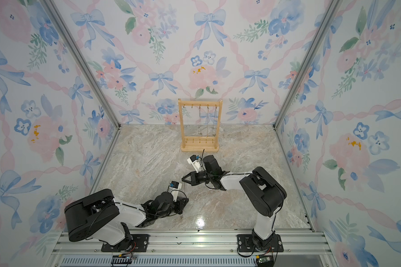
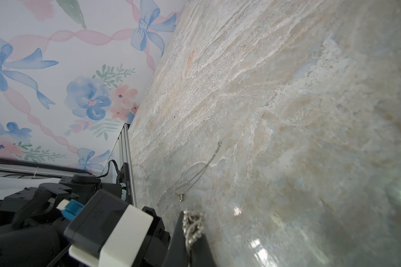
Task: Take the necklace off the jewelry display stand
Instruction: Place the necklace at the center of the board.
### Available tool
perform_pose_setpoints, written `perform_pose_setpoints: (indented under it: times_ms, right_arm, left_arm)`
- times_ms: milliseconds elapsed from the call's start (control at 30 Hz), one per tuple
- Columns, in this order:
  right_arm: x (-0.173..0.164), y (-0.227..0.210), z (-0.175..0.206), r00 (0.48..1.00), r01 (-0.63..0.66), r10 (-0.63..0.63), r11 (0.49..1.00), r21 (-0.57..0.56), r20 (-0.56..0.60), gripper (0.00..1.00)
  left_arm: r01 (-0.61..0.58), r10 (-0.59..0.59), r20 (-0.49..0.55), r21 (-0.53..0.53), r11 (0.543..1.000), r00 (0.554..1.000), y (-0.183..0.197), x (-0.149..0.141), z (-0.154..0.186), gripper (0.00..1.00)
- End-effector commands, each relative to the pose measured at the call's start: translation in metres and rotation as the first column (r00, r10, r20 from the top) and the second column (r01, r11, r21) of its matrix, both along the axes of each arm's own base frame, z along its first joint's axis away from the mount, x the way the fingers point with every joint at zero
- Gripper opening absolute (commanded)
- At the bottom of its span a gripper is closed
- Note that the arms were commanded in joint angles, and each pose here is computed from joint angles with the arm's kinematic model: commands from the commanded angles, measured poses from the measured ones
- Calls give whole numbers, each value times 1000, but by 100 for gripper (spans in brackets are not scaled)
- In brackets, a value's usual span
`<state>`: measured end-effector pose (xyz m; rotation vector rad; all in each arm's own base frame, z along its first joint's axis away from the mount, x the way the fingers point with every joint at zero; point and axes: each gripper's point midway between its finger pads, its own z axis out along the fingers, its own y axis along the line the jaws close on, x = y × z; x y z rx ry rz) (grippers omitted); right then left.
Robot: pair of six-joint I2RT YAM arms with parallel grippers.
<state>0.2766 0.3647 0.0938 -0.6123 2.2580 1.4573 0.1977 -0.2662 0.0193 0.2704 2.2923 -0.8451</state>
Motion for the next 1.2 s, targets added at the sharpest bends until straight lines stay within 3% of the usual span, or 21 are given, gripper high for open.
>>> perform_pose_setpoints:
  times_ms: [0,300,1167]
  right_arm:
    - [9,4,5,1000,-1,1,1000,28,11,0]
    - [9,2,-9,1000,0,0,1000,-6,1,0]
    - [16,6,-21,1000,-13,12,1000,-28,-19,0]
  left_arm:
    - [-29,45,-67,221,975,997,42,-11,-43,0]
    - [-43,68,-79,290,956,995,59,-17,-49,1]
    - [-81,87,-8,271,959,996,60,-9,-32,23]
